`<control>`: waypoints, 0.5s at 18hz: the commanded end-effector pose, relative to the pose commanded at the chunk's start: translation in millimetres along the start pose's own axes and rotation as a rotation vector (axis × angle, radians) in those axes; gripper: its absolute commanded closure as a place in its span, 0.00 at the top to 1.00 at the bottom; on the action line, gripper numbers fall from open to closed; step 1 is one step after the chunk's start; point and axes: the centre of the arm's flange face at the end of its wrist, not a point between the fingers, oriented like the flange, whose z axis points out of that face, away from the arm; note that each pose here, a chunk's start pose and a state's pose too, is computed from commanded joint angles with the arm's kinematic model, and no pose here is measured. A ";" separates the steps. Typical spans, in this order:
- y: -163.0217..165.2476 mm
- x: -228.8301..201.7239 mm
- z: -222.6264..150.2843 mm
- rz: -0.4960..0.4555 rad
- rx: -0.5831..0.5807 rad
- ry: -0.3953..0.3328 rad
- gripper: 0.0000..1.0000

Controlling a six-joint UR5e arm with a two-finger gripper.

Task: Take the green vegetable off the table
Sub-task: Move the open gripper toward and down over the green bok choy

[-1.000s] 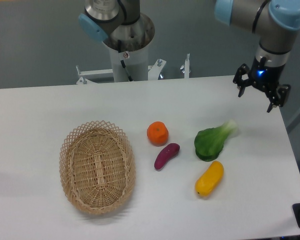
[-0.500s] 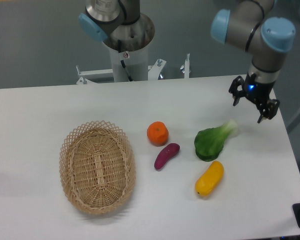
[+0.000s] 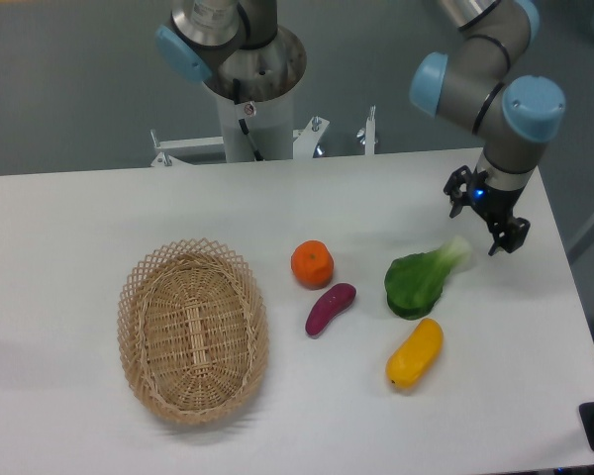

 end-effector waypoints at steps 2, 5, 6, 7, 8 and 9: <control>-6.8 8.4 12.0 0.008 0.001 0.002 1.00; -8.5 11.4 17.1 0.002 0.000 -0.001 1.00; -11.3 12.8 23.2 0.003 0.004 0.009 1.00; -11.3 12.9 25.0 0.001 0.005 0.012 1.00; -13.8 12.0 24.4 0.001 0.004 0.009 1.00; -13.9 12.6 24.9 0.001 0.005 0.011 1.00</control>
